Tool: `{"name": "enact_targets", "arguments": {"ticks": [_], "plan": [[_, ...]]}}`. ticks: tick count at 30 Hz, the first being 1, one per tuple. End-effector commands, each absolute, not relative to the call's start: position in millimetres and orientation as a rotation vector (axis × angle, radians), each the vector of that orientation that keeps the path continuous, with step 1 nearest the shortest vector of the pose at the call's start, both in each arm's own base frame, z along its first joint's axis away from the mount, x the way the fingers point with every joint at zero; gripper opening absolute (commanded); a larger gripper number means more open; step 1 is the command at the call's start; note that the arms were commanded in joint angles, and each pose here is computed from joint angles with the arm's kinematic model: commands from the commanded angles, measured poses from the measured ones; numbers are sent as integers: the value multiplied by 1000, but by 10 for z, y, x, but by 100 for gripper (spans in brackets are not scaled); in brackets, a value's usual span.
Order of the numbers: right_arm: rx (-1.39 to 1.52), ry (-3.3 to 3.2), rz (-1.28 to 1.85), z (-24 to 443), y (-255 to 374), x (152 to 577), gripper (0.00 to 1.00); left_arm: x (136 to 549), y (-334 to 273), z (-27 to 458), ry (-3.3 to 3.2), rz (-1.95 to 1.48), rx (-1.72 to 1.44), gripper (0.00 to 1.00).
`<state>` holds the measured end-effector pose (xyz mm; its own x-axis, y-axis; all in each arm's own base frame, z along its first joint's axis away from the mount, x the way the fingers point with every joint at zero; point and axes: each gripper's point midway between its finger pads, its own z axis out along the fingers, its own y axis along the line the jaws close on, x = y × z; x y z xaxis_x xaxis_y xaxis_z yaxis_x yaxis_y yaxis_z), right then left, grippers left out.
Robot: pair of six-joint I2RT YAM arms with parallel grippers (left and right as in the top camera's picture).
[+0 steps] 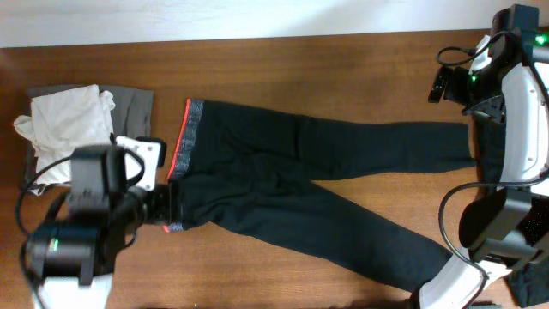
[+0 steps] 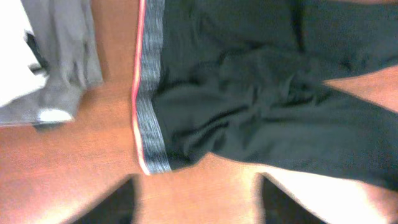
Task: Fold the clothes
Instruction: 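Grasp the waistband with the left gripper and pull it left to straighten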
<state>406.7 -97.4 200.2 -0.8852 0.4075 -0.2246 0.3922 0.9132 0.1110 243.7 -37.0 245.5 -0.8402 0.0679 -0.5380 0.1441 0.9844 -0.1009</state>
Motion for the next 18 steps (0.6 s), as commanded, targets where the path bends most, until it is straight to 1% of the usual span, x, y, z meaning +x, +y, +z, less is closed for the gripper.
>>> {"name": "enact_targets", "arguments": {"ticks": [1,2,4,13,18], "plan": [[615,2824,84,2026,-997,4068,99,2425,-346,2179,2725,-214,-82,41],[615,2824,84,2026,-996,4068,99,2406,-336,2067,2774,-215,-156,32],[615,2824,84,2026,-997,4068,99,2379,-335,1823,2864,-215,-234,1],[615,2824,84,2026,-996,4068,99,2350,-285,1090,2995,-201,-463,1],[615,2824,84,2026,-994,4068,99,2334,-284,646,3030,-205,-480,0]]}}
